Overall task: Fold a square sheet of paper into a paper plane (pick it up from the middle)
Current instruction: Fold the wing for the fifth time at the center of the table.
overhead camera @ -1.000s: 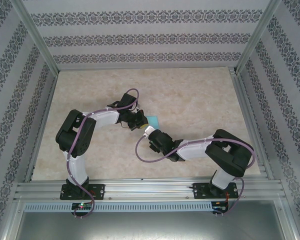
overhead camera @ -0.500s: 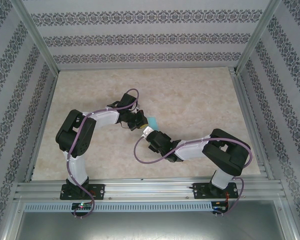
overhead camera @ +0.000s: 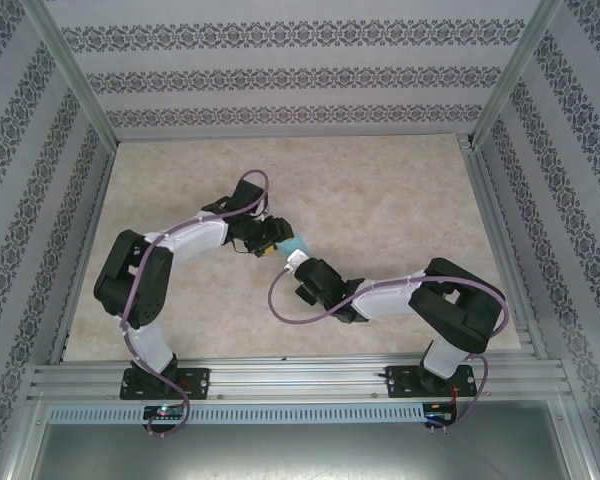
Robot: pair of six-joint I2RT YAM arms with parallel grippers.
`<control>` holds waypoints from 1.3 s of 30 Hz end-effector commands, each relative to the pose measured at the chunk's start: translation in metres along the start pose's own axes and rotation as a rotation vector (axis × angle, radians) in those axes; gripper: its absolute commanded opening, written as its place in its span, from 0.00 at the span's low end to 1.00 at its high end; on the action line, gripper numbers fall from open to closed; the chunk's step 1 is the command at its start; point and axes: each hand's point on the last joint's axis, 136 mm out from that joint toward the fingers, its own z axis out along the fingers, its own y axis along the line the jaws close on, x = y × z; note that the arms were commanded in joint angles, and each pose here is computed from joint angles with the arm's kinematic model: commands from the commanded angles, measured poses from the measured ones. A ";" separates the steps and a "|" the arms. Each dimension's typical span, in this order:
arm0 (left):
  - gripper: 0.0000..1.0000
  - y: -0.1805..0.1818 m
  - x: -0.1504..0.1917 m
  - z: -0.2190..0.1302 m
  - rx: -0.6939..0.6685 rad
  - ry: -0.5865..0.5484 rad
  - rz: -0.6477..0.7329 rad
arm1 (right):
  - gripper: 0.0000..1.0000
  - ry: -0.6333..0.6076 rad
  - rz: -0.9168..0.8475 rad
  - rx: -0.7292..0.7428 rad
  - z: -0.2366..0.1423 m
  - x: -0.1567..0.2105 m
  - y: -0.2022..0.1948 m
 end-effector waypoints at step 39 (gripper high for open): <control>0.61 0.023 0.009 -0.024 -0.007 -0.080 0.035 | 0.00 0.233 0.985 -0.641 0.027 0.012 0.023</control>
